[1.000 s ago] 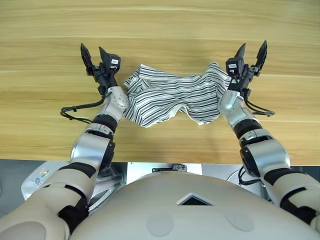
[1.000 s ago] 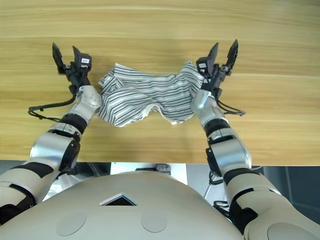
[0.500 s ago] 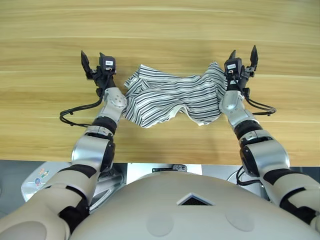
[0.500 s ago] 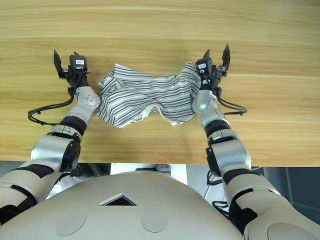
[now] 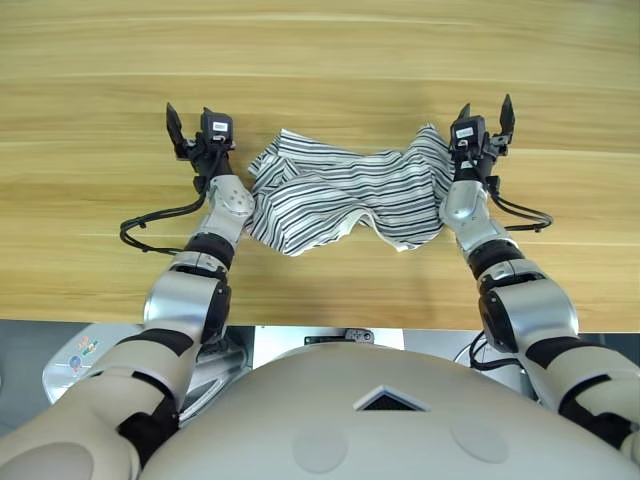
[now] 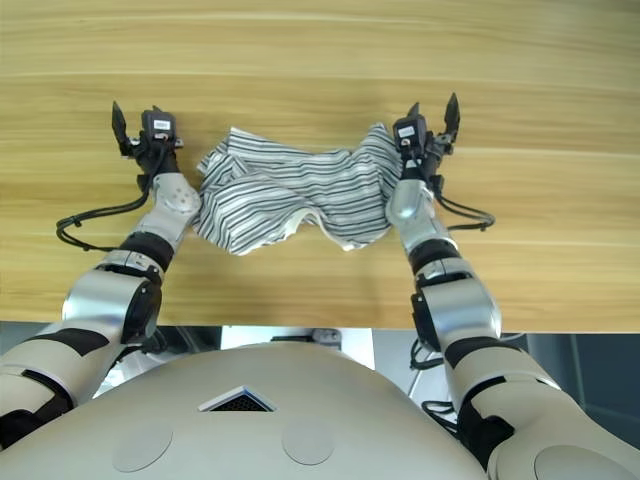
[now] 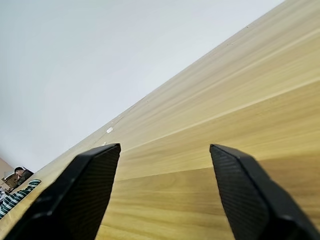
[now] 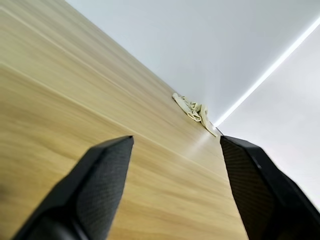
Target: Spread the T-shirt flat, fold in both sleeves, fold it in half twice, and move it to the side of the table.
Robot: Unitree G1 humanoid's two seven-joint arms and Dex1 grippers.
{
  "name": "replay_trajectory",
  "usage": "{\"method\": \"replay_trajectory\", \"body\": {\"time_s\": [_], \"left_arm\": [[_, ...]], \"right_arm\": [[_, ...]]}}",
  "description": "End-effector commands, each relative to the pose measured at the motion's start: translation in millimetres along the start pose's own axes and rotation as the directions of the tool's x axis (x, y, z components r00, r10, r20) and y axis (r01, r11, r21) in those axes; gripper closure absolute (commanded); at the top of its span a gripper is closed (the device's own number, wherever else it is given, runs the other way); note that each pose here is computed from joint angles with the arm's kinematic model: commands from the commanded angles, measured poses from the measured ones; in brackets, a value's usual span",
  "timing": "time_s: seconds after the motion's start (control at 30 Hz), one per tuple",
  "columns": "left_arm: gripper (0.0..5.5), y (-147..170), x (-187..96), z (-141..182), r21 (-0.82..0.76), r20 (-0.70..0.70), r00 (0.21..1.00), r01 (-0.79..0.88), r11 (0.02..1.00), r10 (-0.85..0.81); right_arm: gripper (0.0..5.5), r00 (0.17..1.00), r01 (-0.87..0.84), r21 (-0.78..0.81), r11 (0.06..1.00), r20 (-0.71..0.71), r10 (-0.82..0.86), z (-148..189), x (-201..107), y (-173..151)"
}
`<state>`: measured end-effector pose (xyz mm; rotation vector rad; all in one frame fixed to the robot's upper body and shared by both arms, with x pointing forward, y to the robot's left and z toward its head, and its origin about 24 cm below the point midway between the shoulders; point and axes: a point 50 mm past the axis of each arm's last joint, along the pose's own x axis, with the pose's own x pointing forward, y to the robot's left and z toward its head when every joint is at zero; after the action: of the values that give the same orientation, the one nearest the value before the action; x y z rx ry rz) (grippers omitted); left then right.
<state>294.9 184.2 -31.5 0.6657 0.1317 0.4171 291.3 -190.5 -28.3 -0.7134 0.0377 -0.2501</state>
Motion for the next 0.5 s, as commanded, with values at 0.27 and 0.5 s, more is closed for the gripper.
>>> {"method": "replay_trajectory", "body": {"time_s": [0.27, 0.5], "left_arm": [[2.16, -32.7, -119.7, -100.1, 0.158, -0.432, 0.874, 0.317, 0.935, -0.223], [2.16, -36.9, -118.2, -95.4, 0.160, -0.418, 0.876, 0.330, 0.930, -0.239]], "right_arm": [[2.28, 0.842, -0.372, -0.117, 0.921, -0.461, 0.281, -91.7, -130.0, 45.3], [2.28, 0.840, -0.358, -0.114, 0.927, -0.473, 0.266, -95.0, -130.6, 41.6]]}}
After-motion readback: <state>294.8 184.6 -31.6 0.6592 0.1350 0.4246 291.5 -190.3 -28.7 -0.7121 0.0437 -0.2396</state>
